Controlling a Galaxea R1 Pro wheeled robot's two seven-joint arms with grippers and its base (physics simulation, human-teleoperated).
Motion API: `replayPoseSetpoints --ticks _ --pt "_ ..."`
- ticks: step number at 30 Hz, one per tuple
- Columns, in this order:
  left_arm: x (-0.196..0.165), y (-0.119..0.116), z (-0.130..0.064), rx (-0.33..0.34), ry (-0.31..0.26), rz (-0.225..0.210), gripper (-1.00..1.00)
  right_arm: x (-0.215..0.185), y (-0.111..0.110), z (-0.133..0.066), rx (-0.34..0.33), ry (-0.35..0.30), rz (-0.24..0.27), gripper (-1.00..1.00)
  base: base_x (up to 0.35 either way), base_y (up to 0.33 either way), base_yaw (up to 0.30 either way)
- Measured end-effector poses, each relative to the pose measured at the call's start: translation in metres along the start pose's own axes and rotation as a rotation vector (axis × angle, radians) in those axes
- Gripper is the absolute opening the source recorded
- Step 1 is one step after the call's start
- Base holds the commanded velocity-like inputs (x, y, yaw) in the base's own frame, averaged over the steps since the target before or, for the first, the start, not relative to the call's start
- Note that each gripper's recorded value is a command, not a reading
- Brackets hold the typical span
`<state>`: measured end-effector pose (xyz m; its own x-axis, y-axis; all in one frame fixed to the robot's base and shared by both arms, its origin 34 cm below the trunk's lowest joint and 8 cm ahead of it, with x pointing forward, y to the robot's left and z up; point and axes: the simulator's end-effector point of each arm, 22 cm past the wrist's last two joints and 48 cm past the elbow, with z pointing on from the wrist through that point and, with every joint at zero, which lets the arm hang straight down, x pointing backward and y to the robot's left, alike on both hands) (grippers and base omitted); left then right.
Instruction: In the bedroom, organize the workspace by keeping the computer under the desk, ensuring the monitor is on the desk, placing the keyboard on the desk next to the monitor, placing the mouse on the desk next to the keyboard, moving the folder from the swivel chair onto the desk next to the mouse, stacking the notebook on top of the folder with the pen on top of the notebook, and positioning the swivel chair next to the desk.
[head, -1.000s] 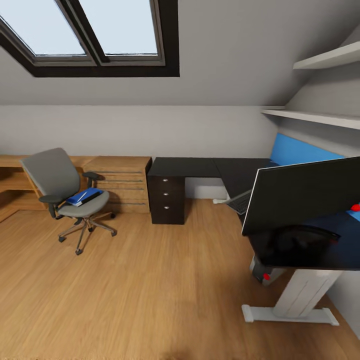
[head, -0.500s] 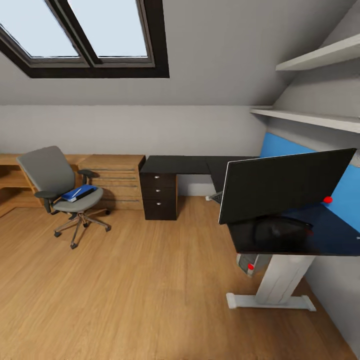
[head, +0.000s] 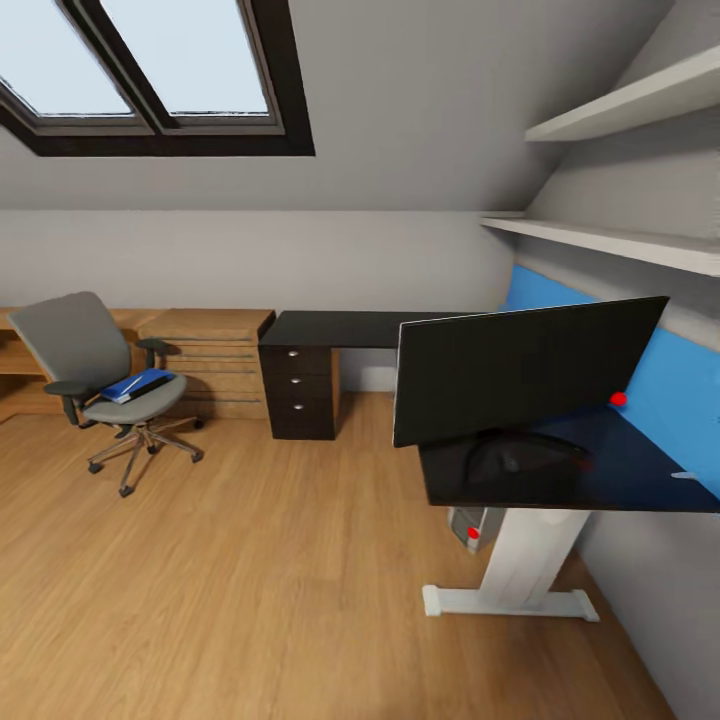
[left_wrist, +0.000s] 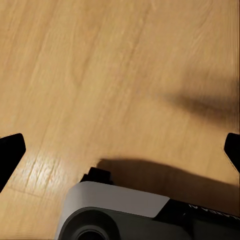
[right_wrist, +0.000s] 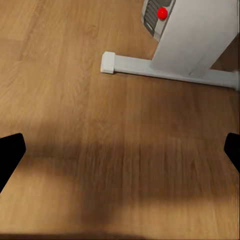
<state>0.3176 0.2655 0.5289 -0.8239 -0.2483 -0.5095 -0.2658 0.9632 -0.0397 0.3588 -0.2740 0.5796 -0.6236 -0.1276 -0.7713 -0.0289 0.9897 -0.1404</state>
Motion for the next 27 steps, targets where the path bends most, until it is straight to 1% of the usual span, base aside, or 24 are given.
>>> replayPoseSetpoints --ticks 27 --pt "0.0002 -0.0004 0.0000 0.000 0.000 -0.001 1.00 -0.0001 0.0004 0.0000 -0.001 -0.001 0.000 1.00 0.000 -0.341 0.000"
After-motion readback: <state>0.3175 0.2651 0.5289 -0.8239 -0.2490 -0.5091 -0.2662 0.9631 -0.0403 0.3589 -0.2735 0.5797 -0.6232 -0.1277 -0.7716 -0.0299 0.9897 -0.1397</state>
